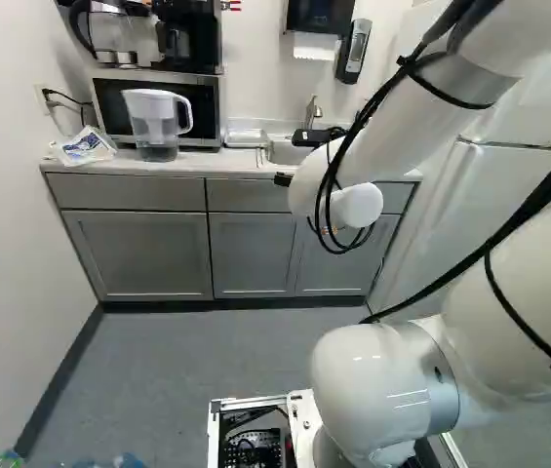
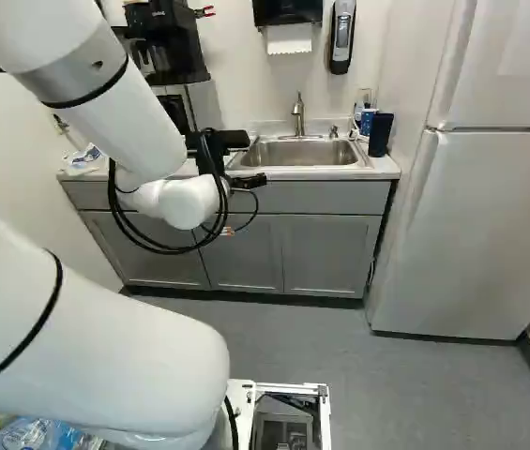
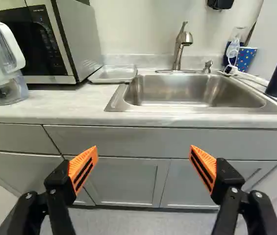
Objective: Rinse the cup and place it in the tray
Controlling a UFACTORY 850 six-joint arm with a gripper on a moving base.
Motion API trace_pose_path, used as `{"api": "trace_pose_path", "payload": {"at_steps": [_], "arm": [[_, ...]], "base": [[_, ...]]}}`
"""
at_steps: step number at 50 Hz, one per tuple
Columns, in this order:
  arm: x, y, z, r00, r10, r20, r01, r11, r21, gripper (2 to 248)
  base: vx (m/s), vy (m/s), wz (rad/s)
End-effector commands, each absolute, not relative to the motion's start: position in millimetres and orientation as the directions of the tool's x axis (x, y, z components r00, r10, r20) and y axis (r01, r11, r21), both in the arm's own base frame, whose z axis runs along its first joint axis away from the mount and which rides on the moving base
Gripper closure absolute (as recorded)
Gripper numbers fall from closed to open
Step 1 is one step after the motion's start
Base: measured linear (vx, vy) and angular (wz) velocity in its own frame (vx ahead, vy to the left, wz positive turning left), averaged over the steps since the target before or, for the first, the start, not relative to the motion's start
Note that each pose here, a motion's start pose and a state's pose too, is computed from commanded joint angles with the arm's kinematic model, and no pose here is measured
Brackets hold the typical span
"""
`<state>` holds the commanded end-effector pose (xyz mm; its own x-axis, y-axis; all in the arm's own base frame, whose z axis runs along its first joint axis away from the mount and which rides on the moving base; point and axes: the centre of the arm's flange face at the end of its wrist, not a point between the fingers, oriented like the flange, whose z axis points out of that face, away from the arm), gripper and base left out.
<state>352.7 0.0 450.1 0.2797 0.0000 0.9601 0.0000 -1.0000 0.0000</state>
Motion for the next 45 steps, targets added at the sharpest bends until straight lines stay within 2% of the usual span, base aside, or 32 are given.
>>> {"api": "trace_pose_path", "payload": {"at_steps": [45], "arm": [[391, 0, 488, 0.316, 0.0, 0.949, 0.0, -1.0, 0.0, 3]], "base": [[0.0, 0.0, 0.0]]}}
